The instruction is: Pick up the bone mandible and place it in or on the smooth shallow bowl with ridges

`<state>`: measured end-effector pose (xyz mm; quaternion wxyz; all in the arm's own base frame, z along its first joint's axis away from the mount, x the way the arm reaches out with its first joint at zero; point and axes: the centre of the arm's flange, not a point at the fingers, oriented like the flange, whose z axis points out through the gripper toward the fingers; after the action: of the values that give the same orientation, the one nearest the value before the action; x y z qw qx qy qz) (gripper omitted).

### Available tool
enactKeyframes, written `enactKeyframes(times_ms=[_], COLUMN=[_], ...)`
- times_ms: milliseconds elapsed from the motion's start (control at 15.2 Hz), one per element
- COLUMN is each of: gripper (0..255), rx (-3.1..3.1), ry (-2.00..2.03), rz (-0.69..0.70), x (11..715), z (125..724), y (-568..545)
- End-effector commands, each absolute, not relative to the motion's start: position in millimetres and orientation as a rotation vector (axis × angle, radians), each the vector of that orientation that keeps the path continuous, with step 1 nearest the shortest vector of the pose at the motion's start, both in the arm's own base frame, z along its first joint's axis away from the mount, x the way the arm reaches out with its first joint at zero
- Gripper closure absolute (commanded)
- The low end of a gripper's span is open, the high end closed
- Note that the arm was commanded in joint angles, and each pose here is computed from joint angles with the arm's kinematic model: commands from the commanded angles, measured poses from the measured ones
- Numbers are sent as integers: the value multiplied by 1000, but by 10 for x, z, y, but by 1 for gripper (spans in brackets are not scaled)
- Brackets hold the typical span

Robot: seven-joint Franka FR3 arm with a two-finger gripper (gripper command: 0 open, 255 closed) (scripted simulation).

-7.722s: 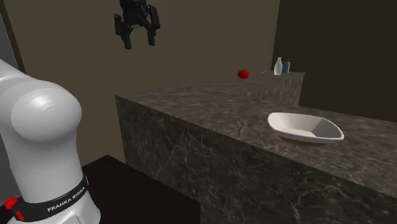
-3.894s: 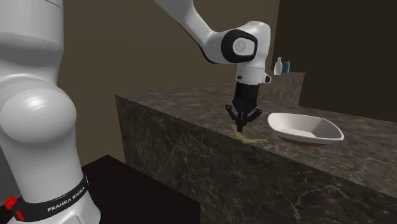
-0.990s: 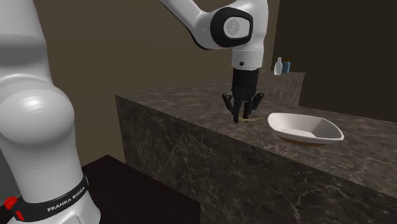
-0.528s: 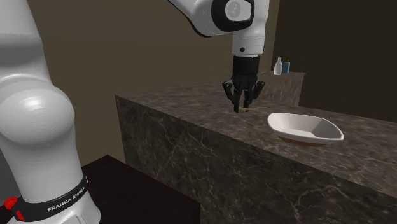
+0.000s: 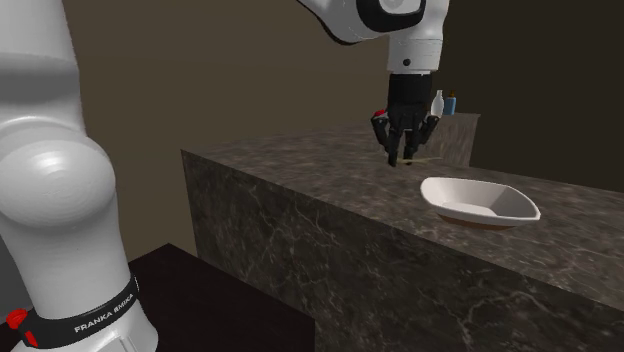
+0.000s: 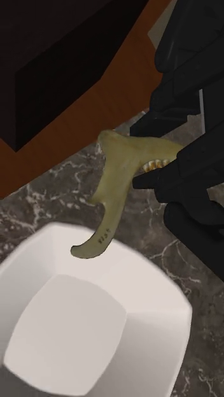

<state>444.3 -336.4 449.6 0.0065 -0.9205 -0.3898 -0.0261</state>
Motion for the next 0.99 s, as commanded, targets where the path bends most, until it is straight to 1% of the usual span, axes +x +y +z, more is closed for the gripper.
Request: enactKeyframes(times_ms=[0, 528, 924], gripper=[255, 255, 255], rx=[-2879, -2879, -2879], ry=[-1222, -1222, -1222], rz=[-81, -81, -81], x=[4558, 5022, 5022], z=[4492, 4514, 4198], y=[-3607, -4586, -4586])
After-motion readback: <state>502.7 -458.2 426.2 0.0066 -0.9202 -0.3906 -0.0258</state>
